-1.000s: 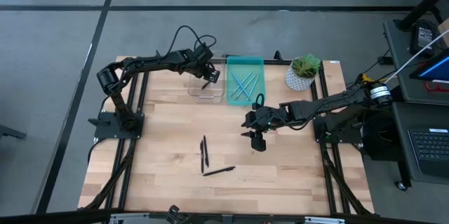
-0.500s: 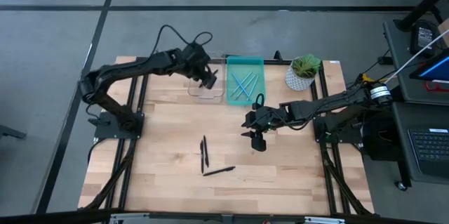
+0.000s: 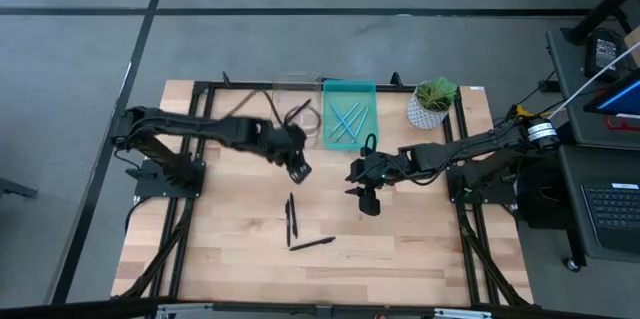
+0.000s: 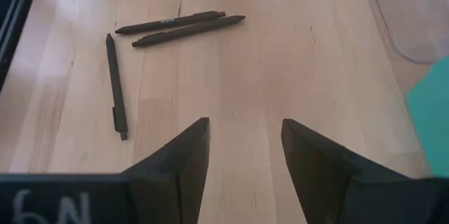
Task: Sort pens & pencils
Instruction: Put the black pen into the transparent bin
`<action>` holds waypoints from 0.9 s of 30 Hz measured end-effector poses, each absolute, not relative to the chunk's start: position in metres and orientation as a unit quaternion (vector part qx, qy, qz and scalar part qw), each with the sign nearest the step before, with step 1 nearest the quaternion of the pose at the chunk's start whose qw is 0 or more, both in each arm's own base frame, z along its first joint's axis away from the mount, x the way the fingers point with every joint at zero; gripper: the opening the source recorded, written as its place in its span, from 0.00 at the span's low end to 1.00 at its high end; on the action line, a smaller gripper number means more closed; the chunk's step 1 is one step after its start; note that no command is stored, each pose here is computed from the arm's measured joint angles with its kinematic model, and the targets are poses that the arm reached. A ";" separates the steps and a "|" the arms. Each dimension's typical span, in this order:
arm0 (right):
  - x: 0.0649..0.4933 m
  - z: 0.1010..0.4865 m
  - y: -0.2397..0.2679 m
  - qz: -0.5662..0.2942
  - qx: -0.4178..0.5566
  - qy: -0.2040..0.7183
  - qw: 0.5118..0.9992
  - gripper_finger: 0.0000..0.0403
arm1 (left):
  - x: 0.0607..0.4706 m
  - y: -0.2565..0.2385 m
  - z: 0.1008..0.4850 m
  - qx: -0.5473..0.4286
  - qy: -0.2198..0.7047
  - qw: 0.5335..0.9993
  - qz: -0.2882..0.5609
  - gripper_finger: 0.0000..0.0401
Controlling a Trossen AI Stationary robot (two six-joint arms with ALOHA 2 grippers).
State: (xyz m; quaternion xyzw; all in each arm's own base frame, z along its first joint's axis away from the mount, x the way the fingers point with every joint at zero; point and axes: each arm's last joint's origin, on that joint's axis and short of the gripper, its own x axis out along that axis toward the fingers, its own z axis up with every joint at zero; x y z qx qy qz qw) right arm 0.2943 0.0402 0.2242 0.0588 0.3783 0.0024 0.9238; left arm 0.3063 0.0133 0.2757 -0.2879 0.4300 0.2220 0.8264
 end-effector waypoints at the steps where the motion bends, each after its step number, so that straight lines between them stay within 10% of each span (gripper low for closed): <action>1: 0.294 0.224 0.040 0.002 0.060 0.380 0.923 0.45 | 0.308 0.005 0.273 -0.286 0.425 0.825 0.237 0.28; 27: 0.294 0.223 0.040 0.002 0.057 0.384 0.922 0.45 | 0.326 -0.116 0.177 -0.406 0.483 0.692 0.351 0.28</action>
